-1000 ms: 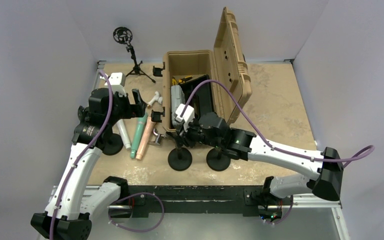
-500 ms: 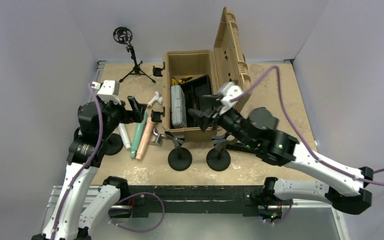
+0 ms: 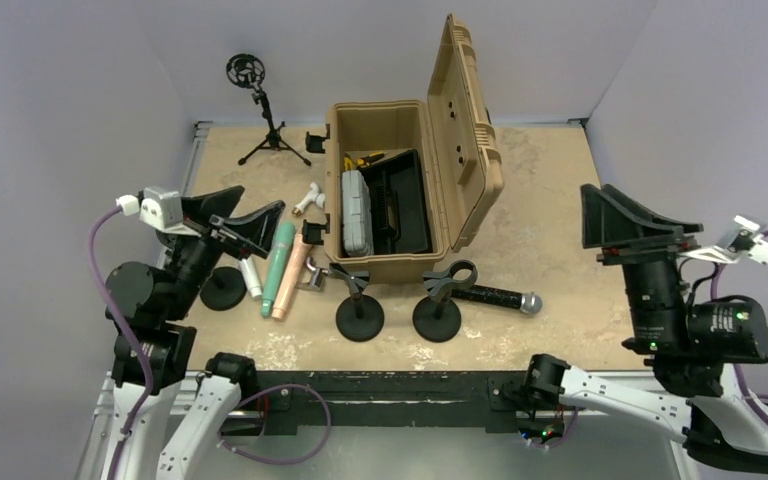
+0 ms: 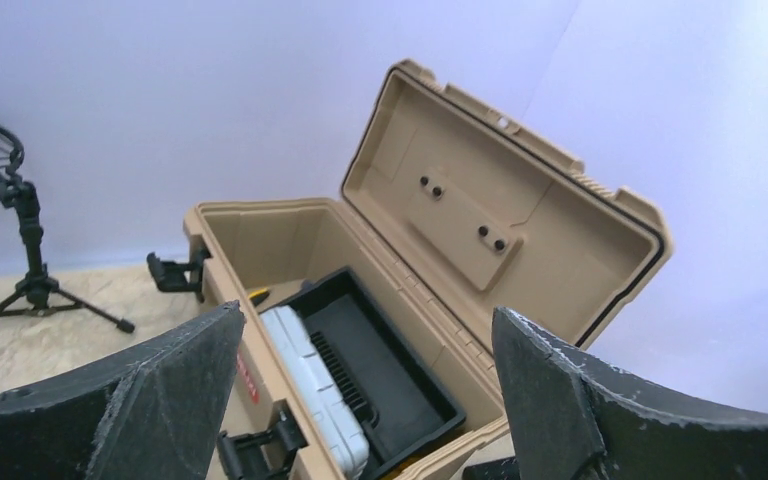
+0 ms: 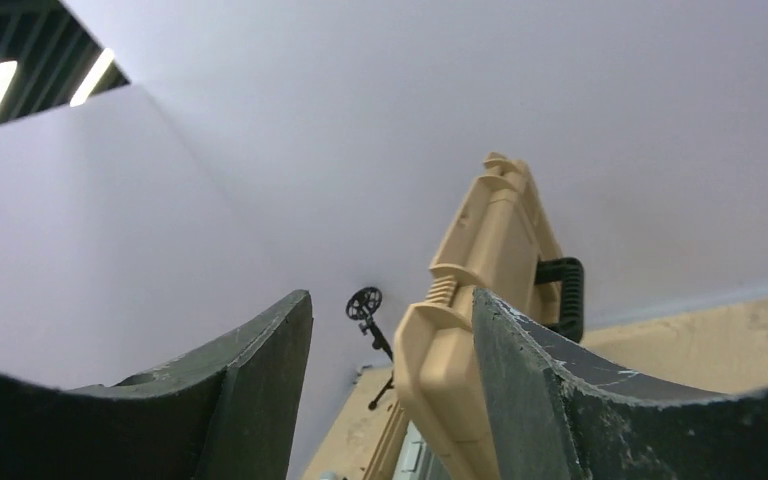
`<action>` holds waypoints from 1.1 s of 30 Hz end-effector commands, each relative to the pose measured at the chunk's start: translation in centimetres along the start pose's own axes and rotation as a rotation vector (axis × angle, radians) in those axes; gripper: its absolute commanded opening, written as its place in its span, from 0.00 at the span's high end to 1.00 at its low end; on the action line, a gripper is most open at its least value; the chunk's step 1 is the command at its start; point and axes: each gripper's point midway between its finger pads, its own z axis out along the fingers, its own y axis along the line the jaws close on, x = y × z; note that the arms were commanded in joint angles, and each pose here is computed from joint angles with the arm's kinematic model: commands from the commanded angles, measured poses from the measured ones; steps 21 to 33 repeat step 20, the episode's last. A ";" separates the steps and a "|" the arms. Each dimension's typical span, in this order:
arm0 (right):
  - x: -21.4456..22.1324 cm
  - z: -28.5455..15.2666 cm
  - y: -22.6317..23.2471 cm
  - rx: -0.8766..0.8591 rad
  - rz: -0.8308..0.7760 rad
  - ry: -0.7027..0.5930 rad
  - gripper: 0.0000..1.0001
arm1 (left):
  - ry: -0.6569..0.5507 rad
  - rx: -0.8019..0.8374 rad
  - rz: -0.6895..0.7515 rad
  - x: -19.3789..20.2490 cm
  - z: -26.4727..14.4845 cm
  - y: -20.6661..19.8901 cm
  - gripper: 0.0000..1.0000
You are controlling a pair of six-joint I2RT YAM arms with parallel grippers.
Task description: Remove the microphone from the stand
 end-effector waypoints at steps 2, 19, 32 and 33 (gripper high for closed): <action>0.7 -1.6 -4.1 0.170 0.072 0.007 0.40 | -0.132 0.050 -0.004 -2.8 -1.3 -1.5 0.08; 1.2 -2.9 -6.0 0.236 0.143 0.009 0.01 | -0.222 -0.041 0.052 -3.0 -4.0 0.0 0.08; 1.2 -2.8 -5.8 0.243 0.160 0.017 0.01 | -0.223 -0.039 0.051 -3.1 -4.1 -0.1 0.08; 1.2 -2.8 -5.8 0.243 0.160 0.017 0.01 | -0.223 -0.039 0.051 -3.1 -4.1 -0.1 0.08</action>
